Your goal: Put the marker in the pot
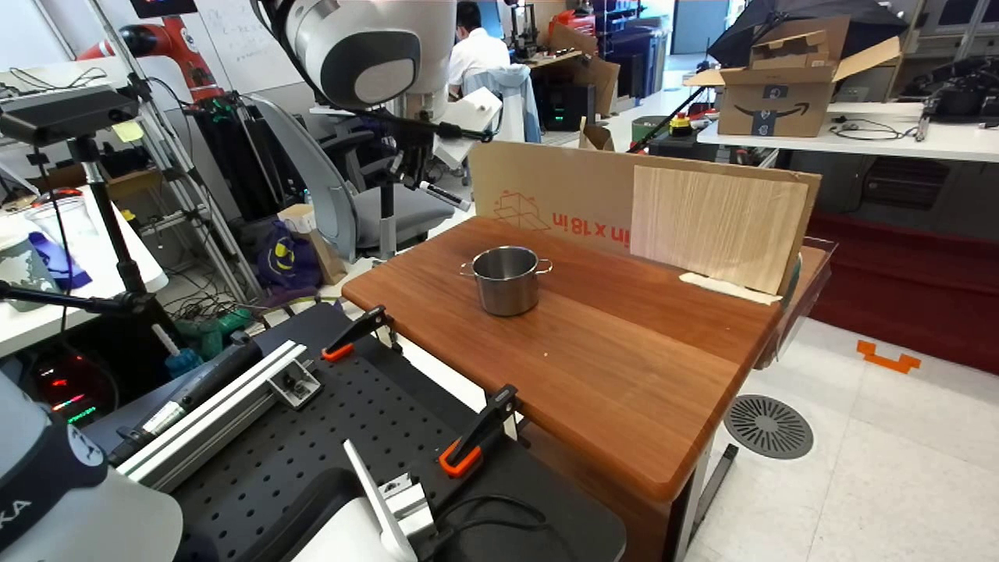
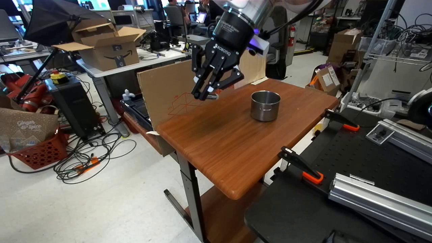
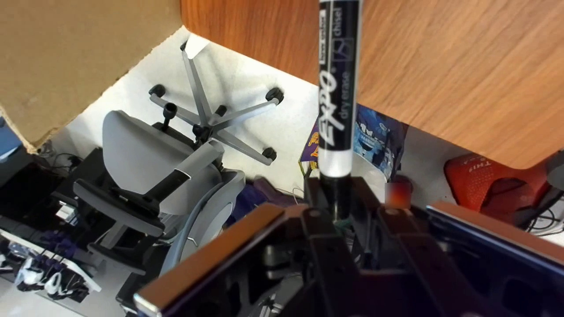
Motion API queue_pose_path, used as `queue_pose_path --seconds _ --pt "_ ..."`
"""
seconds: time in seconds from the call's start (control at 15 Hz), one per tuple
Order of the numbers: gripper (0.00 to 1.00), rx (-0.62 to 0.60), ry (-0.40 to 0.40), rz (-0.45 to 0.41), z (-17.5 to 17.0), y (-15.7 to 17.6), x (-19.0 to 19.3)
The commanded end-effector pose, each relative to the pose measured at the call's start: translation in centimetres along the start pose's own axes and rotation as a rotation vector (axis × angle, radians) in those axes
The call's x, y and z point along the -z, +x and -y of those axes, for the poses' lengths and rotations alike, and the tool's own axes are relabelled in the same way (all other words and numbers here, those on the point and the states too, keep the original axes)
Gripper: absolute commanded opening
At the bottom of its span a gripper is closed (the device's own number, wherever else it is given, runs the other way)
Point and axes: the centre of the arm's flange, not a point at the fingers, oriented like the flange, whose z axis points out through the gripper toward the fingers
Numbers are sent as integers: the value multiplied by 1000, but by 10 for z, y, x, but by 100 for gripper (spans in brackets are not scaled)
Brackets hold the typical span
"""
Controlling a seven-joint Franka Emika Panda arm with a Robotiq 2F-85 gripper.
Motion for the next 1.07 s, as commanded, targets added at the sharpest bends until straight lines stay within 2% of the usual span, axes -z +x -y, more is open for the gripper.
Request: queue_pose_path --seconds 0.0,0.4,1.0 --pt "5 10 -51 -53 18 -7 18" --pt "5 -2 -84 -68 38 -20 47" --pt "5 -69 -94 -96 68 -50 63"
